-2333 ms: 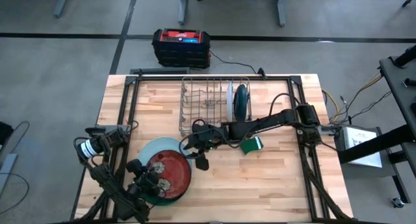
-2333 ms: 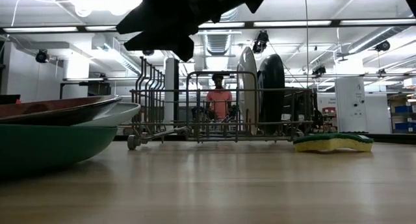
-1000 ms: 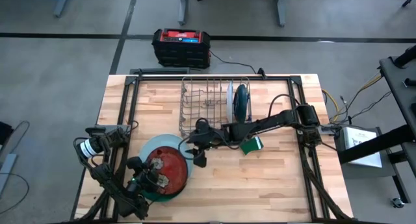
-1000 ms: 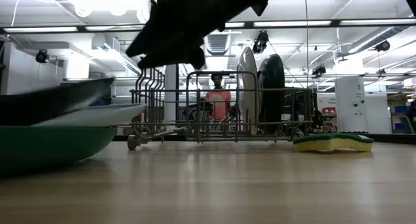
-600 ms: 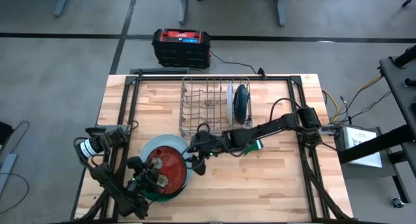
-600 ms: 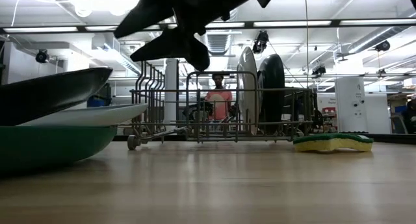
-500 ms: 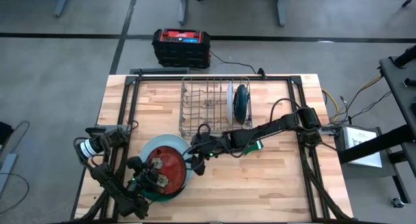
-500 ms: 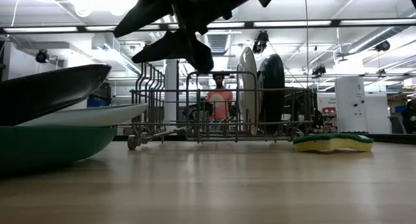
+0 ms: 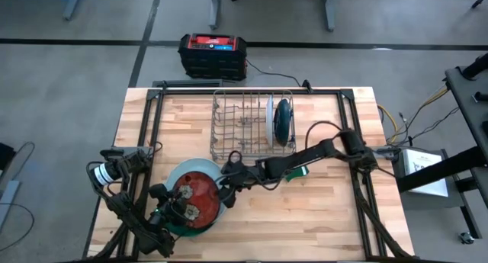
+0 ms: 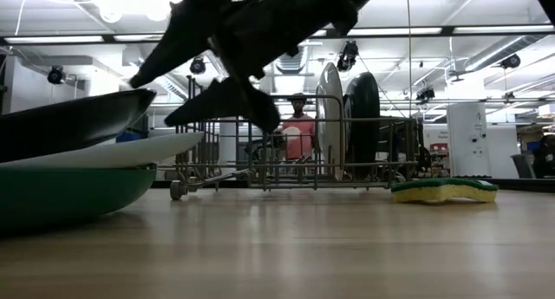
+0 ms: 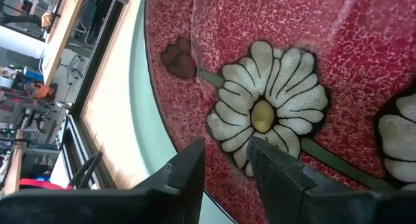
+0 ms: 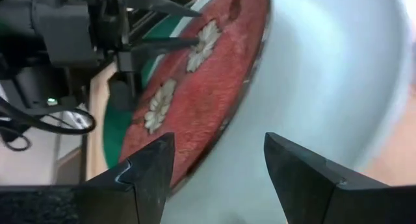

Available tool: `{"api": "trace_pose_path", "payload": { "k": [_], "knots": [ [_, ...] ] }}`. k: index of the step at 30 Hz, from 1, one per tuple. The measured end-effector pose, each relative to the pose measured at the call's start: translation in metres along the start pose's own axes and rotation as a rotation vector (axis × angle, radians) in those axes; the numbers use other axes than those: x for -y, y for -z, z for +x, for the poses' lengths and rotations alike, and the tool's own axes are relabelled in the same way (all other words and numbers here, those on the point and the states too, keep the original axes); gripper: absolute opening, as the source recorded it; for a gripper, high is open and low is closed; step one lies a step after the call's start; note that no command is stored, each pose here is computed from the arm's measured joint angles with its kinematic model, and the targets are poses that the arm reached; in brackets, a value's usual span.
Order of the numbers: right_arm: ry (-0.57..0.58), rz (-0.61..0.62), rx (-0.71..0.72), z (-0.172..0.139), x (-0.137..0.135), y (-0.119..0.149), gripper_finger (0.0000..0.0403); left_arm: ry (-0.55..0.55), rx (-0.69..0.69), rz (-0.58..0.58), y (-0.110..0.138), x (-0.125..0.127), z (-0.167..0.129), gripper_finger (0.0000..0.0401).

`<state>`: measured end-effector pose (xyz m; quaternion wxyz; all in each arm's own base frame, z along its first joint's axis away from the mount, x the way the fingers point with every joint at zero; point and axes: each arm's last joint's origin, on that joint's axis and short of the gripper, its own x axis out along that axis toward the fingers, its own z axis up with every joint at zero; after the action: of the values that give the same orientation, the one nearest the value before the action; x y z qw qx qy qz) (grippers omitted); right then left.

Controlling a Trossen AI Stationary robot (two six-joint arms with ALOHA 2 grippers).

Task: Sort dishes
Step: Put the red plate into the dish rack

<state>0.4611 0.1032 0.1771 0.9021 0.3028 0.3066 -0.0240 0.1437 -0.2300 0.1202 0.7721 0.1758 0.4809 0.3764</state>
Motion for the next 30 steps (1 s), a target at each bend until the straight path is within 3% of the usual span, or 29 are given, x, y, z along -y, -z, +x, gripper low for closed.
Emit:
{"api": "trace_pose_path", "payload": {
  "k": [12, 20, 30],
  "knots": [
    [-0.185, 0.023, -0.105, 0.049, -0.003, 0.004, 0.0205, 0.005, -0.004, 0.001, 0.000, 0.001, 0.000, 0.0116],
    [-0.124, -0.008, -0.150, 0.054, -0.001, -0.001, 0.0158, 0.002, -0.005, 0.001, 0.000, 0.000, -0.001, 0.0116],
    [-0.047, 0.021, -0.183, 0.053, 0.018, -0.010, 0.0065, -0.010, 0.016, 0.011, -0.002, -0.001, -0.002, 0.0116]
  ]
}}
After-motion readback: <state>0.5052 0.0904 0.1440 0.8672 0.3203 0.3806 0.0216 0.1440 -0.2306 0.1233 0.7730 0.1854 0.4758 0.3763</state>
